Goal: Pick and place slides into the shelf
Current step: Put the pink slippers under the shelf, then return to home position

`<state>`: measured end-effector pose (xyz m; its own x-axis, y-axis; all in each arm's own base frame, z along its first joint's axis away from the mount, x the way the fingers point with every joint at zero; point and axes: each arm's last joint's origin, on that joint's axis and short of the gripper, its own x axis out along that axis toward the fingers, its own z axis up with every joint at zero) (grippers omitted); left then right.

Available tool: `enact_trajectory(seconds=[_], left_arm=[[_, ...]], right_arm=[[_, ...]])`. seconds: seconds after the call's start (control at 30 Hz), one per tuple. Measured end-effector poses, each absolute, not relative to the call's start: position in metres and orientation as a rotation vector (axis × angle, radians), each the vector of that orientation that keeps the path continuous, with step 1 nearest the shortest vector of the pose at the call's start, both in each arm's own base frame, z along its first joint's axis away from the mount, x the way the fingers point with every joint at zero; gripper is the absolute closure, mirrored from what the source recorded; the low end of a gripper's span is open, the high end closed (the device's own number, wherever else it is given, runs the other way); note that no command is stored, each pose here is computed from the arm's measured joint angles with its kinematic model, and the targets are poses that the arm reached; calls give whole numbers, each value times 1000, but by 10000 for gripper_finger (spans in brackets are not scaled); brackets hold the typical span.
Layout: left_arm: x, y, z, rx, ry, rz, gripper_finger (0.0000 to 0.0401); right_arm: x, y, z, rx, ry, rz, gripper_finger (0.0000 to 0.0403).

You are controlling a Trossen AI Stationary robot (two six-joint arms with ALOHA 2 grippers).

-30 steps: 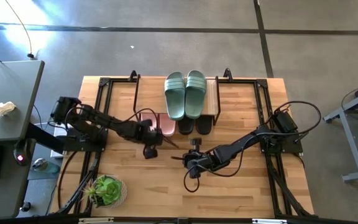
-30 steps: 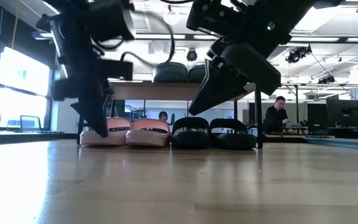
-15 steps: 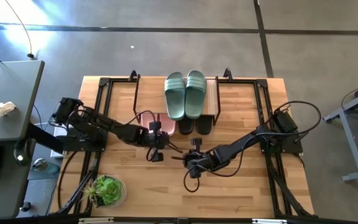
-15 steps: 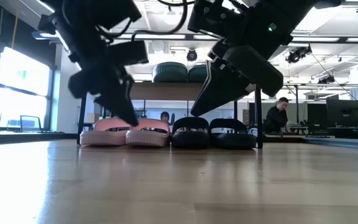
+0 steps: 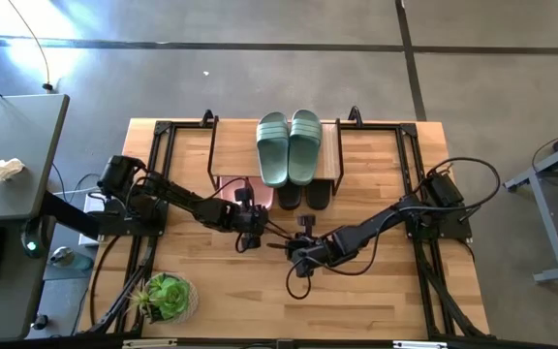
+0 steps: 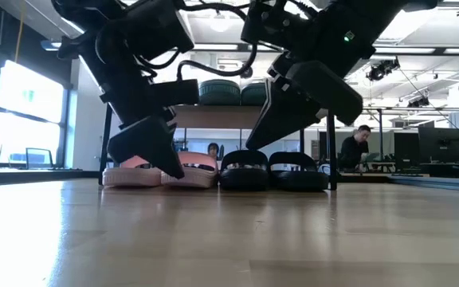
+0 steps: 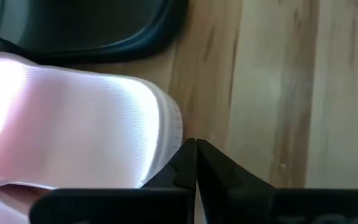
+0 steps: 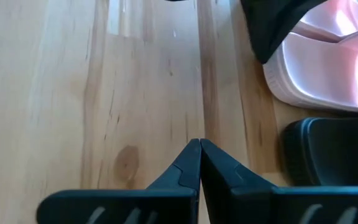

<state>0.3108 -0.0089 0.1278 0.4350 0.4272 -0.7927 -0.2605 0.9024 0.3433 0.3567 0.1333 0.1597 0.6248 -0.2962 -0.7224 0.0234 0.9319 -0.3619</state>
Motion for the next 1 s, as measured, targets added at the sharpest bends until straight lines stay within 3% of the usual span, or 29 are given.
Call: enact_trajectory(seconds=[0.43, 0.73, 1.0], left_arm=[[310, 6, 128, 165, 1046, 494, 401], [311, 0, 129, 124, 1062, 428, 401], [301, -19, 140, 109, 1308, 316, 401]], right_arm=[[356, 133, 160, -329, 882, -190, 403], [356, 133, 160, -332, 883, -188, 403], [356, 133, 159, -335, 888, -187, 403]])
